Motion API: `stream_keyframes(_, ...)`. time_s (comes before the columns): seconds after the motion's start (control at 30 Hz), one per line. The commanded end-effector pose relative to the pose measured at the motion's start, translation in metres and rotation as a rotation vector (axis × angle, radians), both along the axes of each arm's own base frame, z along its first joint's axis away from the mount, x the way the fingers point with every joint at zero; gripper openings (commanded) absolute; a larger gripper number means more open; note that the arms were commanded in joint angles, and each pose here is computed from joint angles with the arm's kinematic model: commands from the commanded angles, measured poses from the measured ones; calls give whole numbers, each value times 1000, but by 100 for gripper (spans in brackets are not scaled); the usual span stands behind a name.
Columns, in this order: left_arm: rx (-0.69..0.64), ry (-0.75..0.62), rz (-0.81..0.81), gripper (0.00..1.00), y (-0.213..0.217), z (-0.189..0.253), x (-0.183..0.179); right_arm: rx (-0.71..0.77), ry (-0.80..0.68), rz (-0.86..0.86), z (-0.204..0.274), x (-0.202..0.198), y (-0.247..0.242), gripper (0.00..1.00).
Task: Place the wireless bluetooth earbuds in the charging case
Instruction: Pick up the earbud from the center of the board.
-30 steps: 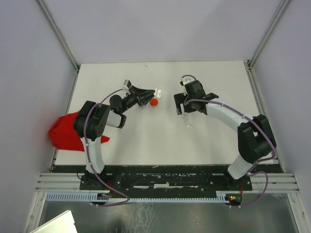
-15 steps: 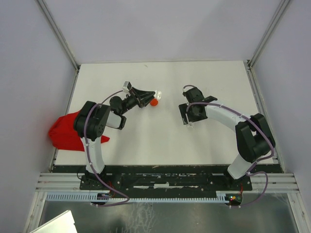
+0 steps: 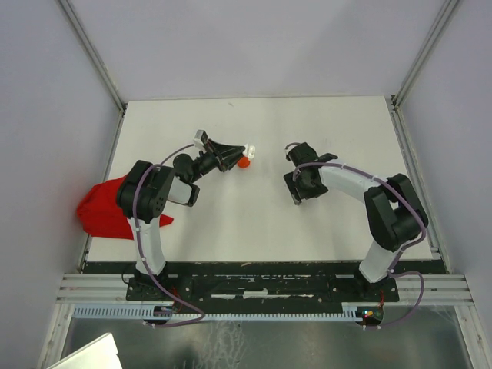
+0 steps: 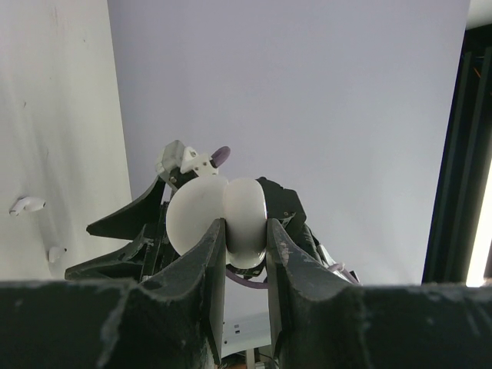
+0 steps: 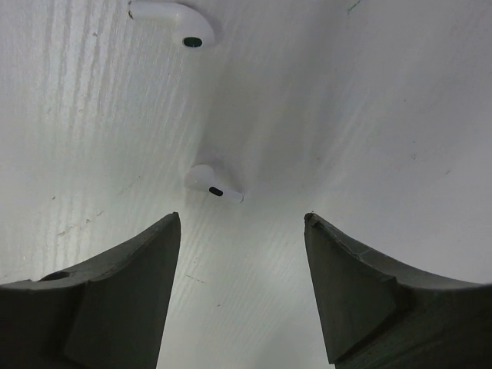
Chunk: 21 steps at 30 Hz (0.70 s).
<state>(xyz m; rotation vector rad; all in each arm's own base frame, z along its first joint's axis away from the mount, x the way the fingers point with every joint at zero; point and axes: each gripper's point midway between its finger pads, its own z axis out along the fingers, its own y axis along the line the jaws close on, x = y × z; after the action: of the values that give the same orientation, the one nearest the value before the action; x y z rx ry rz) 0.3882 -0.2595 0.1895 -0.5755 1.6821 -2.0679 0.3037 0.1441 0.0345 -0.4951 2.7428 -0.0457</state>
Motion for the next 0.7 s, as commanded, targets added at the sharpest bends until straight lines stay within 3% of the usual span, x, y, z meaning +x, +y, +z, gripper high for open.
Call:
stream_keyframes(0.0,-37,-64,-8,3,4,15,-6,-26,-14,42,4,8,4,74)
stream_keyframes(0.67,-36,-66,-5,3,8,17,-5,-99,-46,0,-16,30,2,72)
